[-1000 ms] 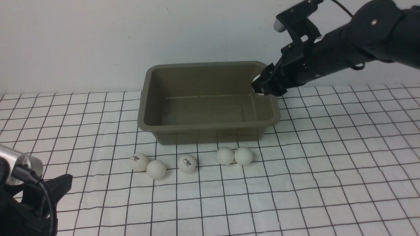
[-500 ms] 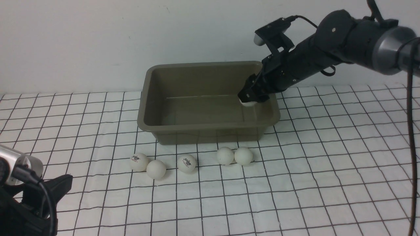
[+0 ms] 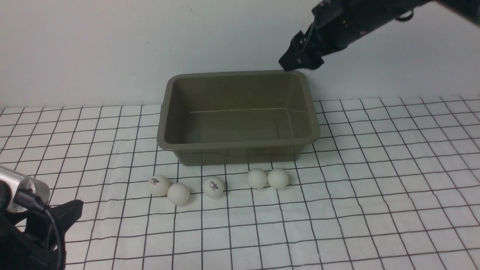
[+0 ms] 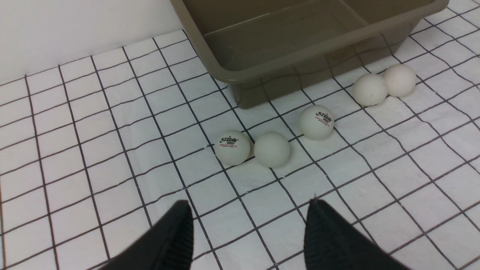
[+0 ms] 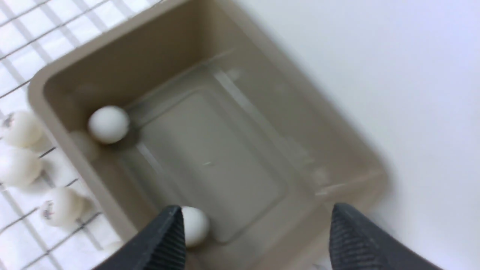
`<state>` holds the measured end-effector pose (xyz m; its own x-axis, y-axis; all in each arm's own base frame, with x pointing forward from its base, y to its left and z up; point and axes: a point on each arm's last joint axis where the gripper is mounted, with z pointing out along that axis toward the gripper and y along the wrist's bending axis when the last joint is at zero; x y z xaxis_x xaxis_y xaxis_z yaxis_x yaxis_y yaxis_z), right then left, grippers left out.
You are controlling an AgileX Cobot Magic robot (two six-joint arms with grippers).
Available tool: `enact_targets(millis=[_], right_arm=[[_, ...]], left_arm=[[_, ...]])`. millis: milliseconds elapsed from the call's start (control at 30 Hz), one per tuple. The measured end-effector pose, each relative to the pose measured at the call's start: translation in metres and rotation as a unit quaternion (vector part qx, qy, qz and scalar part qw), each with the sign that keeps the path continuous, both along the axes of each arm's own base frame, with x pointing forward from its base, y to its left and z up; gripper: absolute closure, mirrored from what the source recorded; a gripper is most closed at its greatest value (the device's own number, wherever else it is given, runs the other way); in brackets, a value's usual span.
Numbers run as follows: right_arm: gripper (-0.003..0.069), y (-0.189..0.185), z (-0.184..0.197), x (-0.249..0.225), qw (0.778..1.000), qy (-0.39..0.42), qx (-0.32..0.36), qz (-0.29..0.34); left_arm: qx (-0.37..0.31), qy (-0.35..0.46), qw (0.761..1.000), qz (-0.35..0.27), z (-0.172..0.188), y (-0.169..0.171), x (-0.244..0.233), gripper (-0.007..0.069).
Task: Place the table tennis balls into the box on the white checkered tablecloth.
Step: 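Reach for and grasp a ping pong ball on the table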
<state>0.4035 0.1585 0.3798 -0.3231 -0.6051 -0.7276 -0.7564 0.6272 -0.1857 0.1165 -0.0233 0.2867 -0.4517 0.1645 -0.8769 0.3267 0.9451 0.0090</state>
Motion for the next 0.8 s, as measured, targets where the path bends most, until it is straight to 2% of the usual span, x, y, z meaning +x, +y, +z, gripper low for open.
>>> enact_targets(millis=[167,367,567,800], right_arm=[[0.0199,-0.022,0.057,-0.038,0.997,-0.053,-0.006,-0.051],[0.0201,-0.038,0.096,-0.084,0.996,-0.053,0.006,-0.069],[0.0204,-0.044,0.105,-0.108,0.997,-0.023,0.019,-0.074],[0.0204,-0.047,0.097,-0.125,0.997,0.007,0.028,-0.076]], left_arm=[[0.000,0.000,1.000,0.000,0.000,0.000,0.000,0.0260],[0.000,0.000,1.000,0.000,0.000,0.000,0.000,0.0260],[0.000,0.000,1.000,0.000,0.000,0.000,0.000,0.0260],[0.000,0.000,1.000,0.000,0.000,0.000,0.000,0.0260]])
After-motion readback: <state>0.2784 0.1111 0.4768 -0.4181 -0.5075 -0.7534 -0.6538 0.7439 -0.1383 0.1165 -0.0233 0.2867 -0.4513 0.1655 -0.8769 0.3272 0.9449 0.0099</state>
